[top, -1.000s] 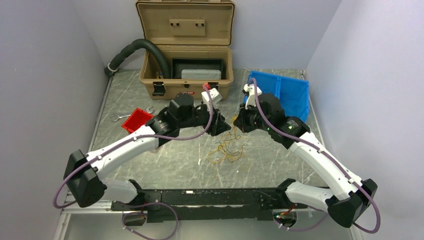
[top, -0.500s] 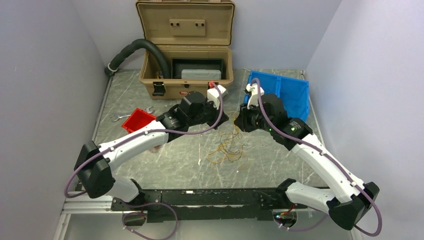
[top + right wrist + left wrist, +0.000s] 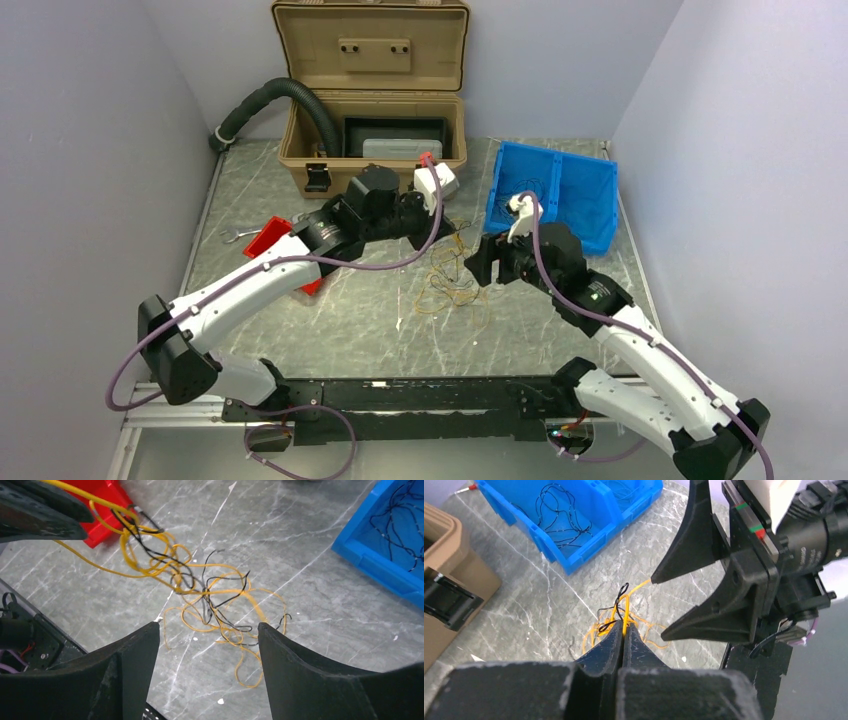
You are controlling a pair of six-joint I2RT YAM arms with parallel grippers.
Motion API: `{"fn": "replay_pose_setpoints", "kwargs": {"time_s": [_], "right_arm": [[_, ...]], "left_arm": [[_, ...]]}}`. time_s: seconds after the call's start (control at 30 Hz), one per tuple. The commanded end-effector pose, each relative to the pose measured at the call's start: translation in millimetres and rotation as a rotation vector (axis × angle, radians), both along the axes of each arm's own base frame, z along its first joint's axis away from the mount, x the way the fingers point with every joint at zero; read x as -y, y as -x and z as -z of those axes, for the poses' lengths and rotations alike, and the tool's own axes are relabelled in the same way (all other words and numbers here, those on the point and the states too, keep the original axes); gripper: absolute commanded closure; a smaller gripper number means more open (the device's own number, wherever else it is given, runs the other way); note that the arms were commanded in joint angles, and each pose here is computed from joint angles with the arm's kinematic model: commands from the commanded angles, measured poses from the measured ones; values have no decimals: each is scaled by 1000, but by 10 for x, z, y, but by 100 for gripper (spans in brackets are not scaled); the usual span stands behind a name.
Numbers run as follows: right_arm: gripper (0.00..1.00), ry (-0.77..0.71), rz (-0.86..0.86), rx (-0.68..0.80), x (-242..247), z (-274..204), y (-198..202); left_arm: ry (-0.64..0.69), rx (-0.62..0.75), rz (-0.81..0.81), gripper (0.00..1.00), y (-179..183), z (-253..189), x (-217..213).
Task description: Untangle the cables
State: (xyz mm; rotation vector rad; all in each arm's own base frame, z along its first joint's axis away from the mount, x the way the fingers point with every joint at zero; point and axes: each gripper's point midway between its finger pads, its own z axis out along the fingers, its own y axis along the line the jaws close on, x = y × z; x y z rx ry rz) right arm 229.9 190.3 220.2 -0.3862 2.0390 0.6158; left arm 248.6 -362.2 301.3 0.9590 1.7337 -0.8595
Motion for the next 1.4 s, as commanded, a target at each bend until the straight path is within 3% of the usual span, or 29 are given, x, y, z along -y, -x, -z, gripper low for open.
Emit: {"fn": "replay_pose_setpoints", "kwargs": {"time_s": [0.0, 0.2, 0.4, 0.6, 0.93, 1.3, 1.37], "right_arm": [[26, -70, 43, 135, 23, -266, -124], [27, -95, 22, 172, 7, -271, -104], [26, -177, -186, 210, -274, -299, 117], [22, -284, -193, 287, -263, -526, 204], [33, -300, -288, 496, -292, -1006, 295], [39, -288, -411, 537, -450, -1120, 358], [44, -287, -417, 536, -455, -1114, 362]], "left_arm": [[-10, 103, 97, 100, 172, -285, -86], [-16, 124, 125, 100, 251, -338, -143], [1, 139, 152, 100, 324, -409, -169], [-3, 153, 147, 100, 355, -428, -233], [17, 139, 216, 100, 502, -455, -220], [15, 117, 252, 100, 561, -419, -192], [15, 112, 257, 100, 568, -415, -182]]}}
